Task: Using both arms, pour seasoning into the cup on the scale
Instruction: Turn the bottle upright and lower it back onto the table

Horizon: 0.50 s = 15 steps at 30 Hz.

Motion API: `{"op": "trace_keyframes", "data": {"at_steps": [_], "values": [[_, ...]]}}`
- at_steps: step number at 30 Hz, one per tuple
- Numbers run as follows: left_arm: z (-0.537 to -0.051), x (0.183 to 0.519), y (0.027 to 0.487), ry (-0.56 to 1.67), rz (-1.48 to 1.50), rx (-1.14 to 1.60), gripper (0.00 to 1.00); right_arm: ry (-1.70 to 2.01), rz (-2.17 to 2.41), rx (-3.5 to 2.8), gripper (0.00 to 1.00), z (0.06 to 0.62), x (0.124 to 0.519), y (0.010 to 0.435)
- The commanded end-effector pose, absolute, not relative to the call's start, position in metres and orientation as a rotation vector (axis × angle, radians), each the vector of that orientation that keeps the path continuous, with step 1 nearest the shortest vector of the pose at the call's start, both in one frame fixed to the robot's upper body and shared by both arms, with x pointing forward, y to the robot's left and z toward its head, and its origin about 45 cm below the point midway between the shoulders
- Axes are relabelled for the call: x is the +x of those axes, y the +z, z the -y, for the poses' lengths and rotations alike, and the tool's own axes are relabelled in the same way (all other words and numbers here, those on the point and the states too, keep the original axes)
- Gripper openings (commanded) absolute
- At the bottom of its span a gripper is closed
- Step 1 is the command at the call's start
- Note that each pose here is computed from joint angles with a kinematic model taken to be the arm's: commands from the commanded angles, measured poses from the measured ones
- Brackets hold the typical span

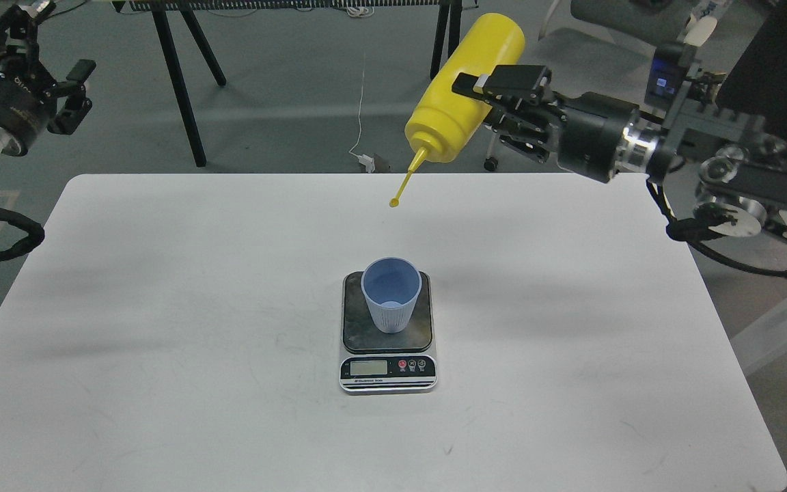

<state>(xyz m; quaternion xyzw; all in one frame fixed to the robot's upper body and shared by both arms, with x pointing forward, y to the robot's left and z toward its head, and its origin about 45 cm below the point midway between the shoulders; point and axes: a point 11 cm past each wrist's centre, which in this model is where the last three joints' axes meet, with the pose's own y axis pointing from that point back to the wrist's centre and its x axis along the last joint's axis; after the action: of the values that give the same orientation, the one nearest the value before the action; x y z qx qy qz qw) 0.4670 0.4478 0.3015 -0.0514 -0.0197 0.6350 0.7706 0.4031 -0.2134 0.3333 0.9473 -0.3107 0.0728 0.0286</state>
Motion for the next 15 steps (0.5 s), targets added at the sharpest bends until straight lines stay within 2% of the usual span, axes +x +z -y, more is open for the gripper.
{"op": "trace_keyframes", "data": {"at_steps": [1,6,15], "values": [[-0.446,0.468,0.304,1.374,0.047,-0.116,0.87,-0.244,1.194,3.187,0.47,0.258,0.393,0.331],[-0.444,0.468,0.302,1.371,0.042,-0.114,0.87,-0.688,1.66,3.164,0.47,0.313,0.382,0.293],[-0.445,0.468,0.301,1.371,0.043,-0.109,0.87,-1.24,2.008,2.933,0.48,0.338,0.346,0.219]]}}
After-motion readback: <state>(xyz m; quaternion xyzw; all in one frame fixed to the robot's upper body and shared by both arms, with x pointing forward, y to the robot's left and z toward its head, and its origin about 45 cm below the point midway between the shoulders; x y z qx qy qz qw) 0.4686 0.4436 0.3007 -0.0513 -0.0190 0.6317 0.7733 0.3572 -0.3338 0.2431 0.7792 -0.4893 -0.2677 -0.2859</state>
